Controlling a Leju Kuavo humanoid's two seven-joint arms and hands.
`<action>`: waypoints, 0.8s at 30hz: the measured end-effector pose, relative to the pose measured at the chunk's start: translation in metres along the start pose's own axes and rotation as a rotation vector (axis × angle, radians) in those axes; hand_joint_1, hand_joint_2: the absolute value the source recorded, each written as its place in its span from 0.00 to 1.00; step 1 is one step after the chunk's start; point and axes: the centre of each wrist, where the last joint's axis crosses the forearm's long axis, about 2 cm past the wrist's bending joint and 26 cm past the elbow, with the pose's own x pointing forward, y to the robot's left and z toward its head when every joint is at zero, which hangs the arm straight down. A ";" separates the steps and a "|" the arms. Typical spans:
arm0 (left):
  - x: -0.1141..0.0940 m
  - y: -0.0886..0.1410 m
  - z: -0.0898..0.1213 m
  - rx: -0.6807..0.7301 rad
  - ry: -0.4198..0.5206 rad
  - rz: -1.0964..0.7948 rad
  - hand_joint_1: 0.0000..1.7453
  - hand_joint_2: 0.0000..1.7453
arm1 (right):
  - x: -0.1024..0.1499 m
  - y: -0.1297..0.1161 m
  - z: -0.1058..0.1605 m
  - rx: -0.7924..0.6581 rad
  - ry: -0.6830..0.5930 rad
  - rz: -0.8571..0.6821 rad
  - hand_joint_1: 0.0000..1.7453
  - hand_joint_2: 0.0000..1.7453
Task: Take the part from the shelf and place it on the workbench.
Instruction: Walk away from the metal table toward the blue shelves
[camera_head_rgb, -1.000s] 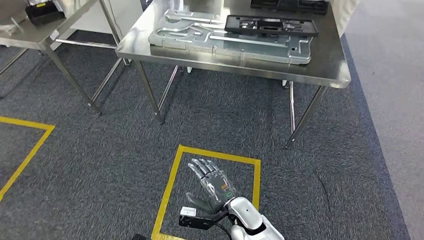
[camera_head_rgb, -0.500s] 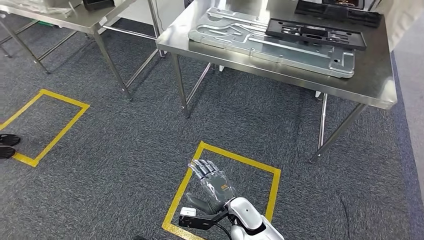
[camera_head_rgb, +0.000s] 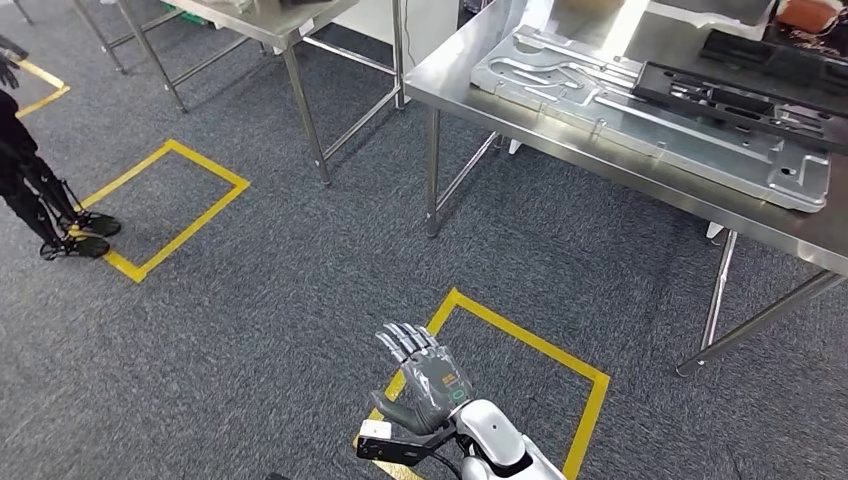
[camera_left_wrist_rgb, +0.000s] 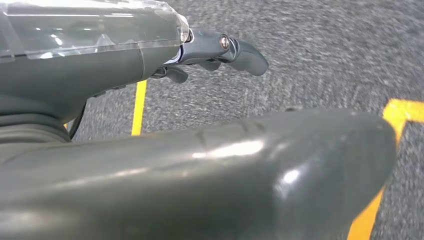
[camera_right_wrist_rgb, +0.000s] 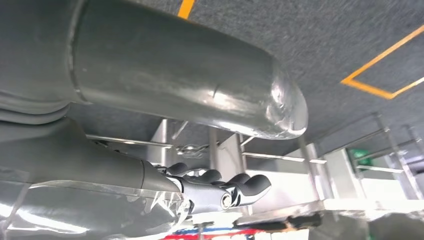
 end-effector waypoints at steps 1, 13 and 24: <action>0.000 0.000 0.000 -0.002 0.003 0.000 0.00 0.00 | 0.000 0.000 0.000 0.002 -0.001 0.001 0.00 0.00; -0.005 0.000 0.001 -0.005 0.026 0.001 0.00 0.00 | 0.005 -0.001 -0.005 0.007 -0.016 -0.005 0.00 0.00; -0.005 0.000 0.001 0.001 0.030 0.005 0.00 0.00 | 0.007 0.001 -0.004 0.025 -0.038 -0.014 0.00 0.00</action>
